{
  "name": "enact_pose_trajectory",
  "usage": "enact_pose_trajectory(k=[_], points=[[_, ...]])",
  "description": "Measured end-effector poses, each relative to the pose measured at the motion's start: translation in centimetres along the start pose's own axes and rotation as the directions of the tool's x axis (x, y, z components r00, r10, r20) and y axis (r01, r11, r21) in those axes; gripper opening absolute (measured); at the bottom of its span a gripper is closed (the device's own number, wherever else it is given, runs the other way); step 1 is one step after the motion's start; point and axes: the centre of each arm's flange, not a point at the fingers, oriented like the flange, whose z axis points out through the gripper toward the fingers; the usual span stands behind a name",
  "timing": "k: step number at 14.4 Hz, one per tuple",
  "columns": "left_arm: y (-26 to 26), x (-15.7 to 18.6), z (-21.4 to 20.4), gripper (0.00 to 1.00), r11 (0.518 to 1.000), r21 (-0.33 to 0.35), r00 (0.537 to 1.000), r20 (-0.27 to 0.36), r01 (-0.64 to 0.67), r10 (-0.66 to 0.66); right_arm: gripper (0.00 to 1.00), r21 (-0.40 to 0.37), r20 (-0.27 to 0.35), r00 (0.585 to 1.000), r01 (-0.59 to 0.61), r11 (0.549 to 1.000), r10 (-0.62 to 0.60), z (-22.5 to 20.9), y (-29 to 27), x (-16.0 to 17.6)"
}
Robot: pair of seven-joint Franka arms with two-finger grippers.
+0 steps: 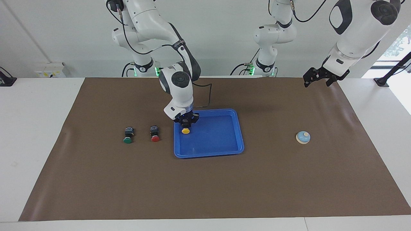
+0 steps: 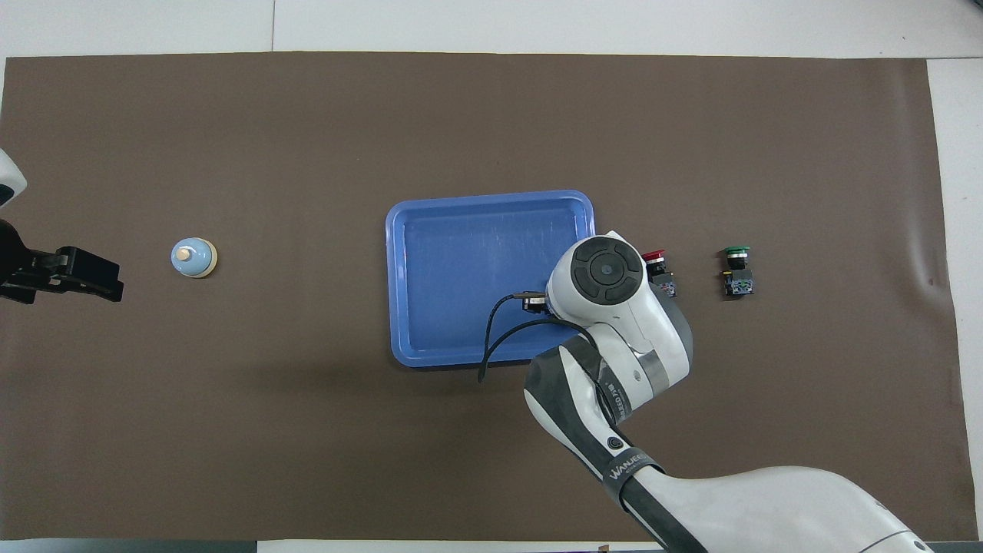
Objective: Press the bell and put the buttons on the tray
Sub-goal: 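Carry the yellow button into the blue tray and release it, then grasp the green-capped button with the right gripper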
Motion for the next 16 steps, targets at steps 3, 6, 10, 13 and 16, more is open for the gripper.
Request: enact_pose_trajectory(k=[3,6,10,13,16], points=[[0.0,0.0,0.0,1.0,1.0,0.0,1.0,0.0,0.0,0.0,0.8,0.002,-0.003,1.0,-0.001,1.0,0.001,-0.6,-0.1,0.3],[0.0,0.0,0.0,1.0,1.0,0.0,1.0,0.0,0.0,0.0,1.0,-0.009,0.011,1.0,-0.014,1.0,0.014,-4.9,1.3,2.3],[0.0,0.0,0.0,1.0,1.0,0.0,1.0,0.0,0.0,0.0,1.0,0.008,-0.014,0.999,0.03,1.0,-0.03,-9.9,12.7,7.2],[0.0,0.0,0.0,1.0,1.0,0.0,1.0,0.0,0.0,0.0,1.0,0.008,0.009,0.999,0.04,0.999,-0.04,-8.8,21.5,8.9],[0.0,0.0,0.0,1.0,1.0,0.0,1.0,0.0,0.0,0.0,1.0,0.007,0.052,0.999,0.003,1.0,-0.004,-6.0,26.1,8.1]])
